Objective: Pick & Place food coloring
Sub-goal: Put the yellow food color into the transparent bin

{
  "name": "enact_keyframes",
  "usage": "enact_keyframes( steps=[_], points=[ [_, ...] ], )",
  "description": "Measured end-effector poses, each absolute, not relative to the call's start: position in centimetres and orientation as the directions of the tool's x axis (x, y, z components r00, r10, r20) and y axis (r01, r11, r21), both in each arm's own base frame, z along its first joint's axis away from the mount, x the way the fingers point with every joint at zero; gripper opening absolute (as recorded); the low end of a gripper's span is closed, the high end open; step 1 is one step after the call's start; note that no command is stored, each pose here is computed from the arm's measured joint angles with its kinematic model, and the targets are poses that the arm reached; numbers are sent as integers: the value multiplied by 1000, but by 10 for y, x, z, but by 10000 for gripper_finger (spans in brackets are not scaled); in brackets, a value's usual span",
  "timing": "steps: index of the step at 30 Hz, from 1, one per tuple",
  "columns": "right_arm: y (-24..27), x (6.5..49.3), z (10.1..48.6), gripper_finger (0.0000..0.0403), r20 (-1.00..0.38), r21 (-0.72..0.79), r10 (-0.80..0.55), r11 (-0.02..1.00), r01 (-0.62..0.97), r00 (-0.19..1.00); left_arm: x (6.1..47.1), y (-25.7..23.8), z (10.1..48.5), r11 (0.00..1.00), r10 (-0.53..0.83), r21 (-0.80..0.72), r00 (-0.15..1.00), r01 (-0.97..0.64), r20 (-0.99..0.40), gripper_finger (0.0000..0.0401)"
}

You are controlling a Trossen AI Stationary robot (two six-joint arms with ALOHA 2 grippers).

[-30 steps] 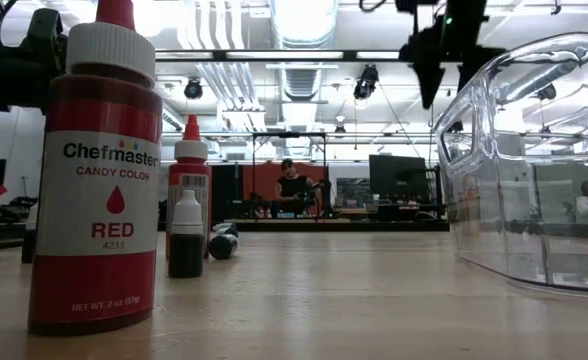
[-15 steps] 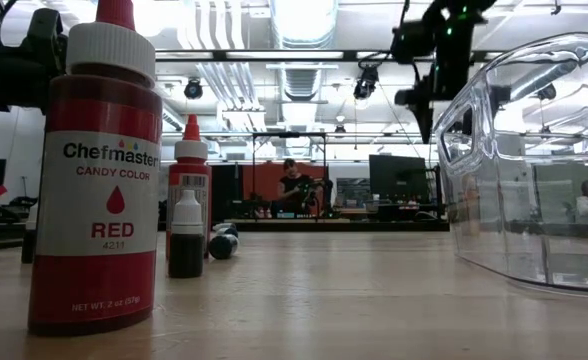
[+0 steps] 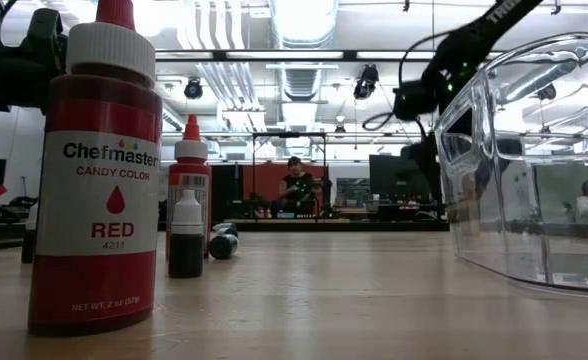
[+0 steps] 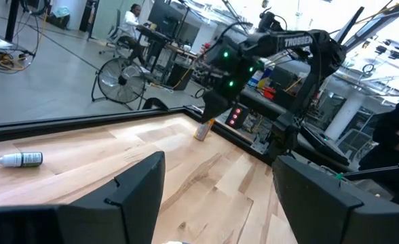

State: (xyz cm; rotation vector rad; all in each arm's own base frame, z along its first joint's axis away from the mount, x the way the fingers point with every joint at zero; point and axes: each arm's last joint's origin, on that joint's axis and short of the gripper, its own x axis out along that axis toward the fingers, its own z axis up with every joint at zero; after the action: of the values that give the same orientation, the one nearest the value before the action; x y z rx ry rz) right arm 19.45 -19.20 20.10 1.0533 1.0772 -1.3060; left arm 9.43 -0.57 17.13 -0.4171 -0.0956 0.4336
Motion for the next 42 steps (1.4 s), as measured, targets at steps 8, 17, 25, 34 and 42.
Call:
enact_keyframes(
  steps=[8,17,25,34,42],
  points=[
    [-193,189,180,364,-978,-4,-209,-24,1000,-8,94,-6,171,825,426,-412,905,-388,2,245],
    [-197,190,183,363,-969,-4,-246,-9,1000,-6,94,-6,171,825,427,-412,904,-388,2,245],
    [-198,189,183,320,-969,-7,-246,-17,1000,-11,94,-6,171,825,426,-412,905,-387,2,245],
    [-196,187,181,257,-972,-19,-232,-19,1000,-23,94,-6,171,824,427,-412,904,-388,2,245],
    [-196,186,180,192,-972,-21,-233,-22,1000,-26,94,-6,171,825,427,-412,904,-388,2,245]
  ],
)
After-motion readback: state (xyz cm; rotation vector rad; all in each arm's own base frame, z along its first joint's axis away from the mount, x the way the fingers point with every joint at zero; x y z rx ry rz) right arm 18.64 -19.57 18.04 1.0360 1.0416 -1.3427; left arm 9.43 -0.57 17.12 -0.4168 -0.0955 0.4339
